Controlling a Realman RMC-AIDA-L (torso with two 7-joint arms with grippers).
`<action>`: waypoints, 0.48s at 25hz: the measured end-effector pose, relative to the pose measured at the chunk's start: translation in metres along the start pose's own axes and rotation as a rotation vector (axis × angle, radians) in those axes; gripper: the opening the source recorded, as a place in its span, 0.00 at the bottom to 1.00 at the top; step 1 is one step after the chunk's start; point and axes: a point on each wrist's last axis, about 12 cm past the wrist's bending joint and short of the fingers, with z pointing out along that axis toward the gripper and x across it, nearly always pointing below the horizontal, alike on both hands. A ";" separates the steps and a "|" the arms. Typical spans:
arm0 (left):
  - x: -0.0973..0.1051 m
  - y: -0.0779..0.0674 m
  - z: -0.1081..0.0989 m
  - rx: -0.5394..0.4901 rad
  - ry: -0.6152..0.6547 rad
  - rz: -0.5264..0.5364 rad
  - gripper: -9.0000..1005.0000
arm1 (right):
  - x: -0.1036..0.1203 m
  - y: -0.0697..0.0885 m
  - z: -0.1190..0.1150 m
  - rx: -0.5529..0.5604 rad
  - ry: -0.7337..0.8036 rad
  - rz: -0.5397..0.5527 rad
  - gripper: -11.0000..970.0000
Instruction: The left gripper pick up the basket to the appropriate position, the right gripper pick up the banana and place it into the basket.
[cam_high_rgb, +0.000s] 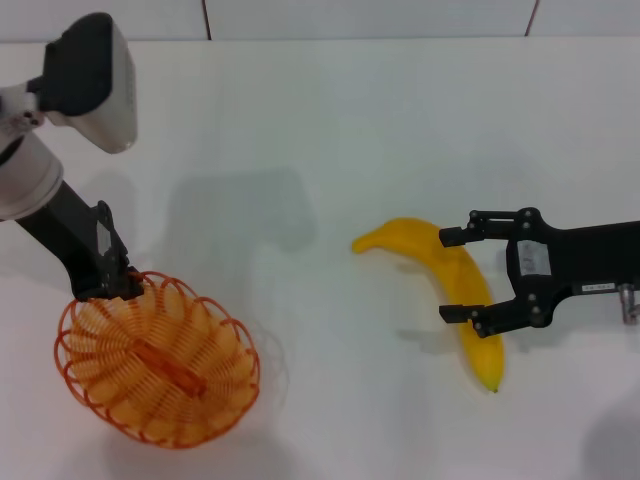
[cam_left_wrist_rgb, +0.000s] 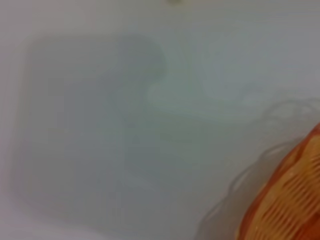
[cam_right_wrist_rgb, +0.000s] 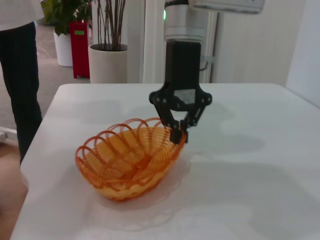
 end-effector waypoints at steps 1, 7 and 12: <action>0.000 -0.002 -0.002 0.006 -0.009 0.001 0.09 | 0.001 0.000 -0.001 0.002 0.001 0.001 0.91; 0.007 -0.017 -0.023 0.020 -0.113 -0.011 0.09 | 0.003 0.002 -0.004 0.009 0.004 0.010 0.91; 0.013 -0.019 -0.033 -0.020 -0.238 -0.084 0.08 | 0.004 0.002 -0.004 0.010 0.003 0.012 0.91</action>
